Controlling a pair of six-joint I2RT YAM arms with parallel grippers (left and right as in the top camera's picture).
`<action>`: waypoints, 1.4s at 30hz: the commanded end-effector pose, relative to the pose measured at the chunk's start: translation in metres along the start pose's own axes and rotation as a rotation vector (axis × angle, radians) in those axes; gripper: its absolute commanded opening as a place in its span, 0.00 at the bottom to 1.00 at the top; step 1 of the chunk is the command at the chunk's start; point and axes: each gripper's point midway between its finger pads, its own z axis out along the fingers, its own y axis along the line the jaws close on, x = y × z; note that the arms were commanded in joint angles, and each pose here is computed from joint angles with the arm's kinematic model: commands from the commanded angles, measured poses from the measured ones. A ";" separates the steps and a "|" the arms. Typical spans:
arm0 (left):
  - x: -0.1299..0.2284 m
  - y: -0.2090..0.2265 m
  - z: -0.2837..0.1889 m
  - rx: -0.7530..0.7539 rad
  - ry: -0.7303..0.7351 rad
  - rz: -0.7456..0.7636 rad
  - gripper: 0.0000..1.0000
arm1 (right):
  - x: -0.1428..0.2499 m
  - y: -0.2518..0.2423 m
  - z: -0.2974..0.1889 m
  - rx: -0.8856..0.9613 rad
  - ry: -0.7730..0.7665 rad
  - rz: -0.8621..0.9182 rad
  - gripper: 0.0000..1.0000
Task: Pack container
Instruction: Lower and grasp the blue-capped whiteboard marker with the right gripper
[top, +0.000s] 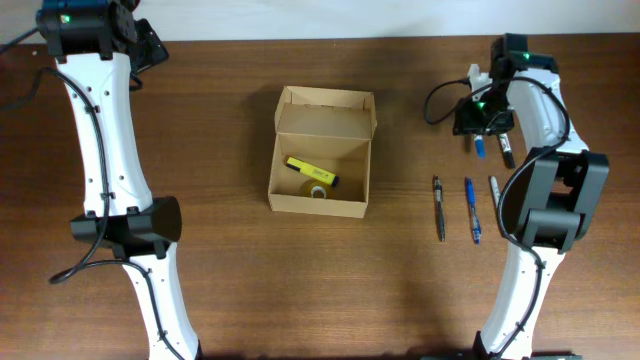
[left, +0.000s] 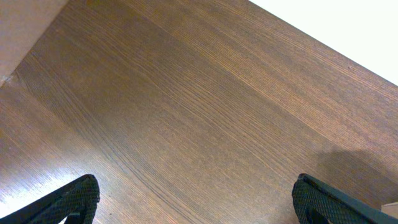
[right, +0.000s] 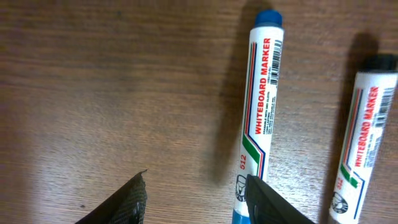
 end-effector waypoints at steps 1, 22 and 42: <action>-0.005 0.007 -0.014 0.001 -0.028 -0.003 1.00 | -0.002 0.002 0.000 -0.024 0.000 -0.002 0.52; -0.005 0.007 -0.014 0.001 -0.028 -0.003 1.00 | -0.010 0.026 -0.013 -0.176 -0.037 -0.024 0.63; -0.005 0.007 -0.014 0.001 -0.028 -0.003 1.00 | -0.017 -0.007 -0.016 0.013 -0.049 0.073 0.62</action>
